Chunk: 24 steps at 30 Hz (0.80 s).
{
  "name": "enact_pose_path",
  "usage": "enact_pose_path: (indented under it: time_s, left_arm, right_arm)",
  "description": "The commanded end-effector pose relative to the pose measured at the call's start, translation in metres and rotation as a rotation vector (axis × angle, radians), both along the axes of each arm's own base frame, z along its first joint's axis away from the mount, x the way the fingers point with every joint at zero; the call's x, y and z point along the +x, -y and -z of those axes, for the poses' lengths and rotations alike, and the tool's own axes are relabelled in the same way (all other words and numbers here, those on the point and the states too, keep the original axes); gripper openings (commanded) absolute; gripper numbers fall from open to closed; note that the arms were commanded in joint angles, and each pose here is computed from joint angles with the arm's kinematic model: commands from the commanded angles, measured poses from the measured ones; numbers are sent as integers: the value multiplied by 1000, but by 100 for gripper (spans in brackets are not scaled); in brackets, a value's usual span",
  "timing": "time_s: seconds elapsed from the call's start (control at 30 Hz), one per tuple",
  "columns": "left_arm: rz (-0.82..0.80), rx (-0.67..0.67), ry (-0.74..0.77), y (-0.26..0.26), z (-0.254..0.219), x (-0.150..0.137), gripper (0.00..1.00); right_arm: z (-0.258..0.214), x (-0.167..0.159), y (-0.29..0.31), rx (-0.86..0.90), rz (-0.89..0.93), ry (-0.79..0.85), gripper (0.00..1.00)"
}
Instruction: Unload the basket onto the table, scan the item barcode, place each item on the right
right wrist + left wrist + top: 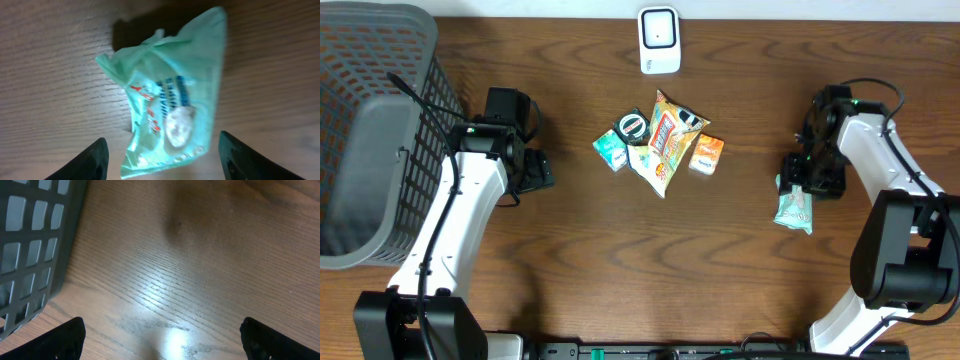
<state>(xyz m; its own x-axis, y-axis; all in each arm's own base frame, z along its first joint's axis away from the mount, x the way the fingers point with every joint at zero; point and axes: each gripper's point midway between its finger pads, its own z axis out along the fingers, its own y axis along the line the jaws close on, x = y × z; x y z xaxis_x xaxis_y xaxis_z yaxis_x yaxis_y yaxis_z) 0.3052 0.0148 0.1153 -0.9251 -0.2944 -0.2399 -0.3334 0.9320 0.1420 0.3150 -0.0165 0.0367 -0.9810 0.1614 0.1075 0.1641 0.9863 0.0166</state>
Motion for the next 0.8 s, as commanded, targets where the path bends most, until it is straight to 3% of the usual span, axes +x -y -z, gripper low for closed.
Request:
enact_pose_path:
  time_s: [0.0,0.07,0.2,0.3,0.5,0.63,0.77]
  left_arm:
    - [-20,18,-3,-5,1,-2,98]
    - [-20,18,-3,-5,1,-2,98]
    - [-20,18,-4,-5,1,-2,98]
    - [-20,18,-3,-5,1,-2,98]
    - [-20,18,-4,-5,1,-2,98]
    - [-20,18,-4,-5,1,-2,98]
    - [-20,18,-4,-5,1,-2,98]
  right_arm:
    - [12,-8,-10,55,-9,5,64]
    - [24,-12,-10,55,-8,10,61]
    - [43,-20,-12,55,22,18,45]
    - [45,-19,-18,85,42,23,1]
    - [27,1,-44,224,39,77,1]
    - [-17,41,-70,321,-15,179,1]
    - [-72,91,-110,302,-162,366,1]
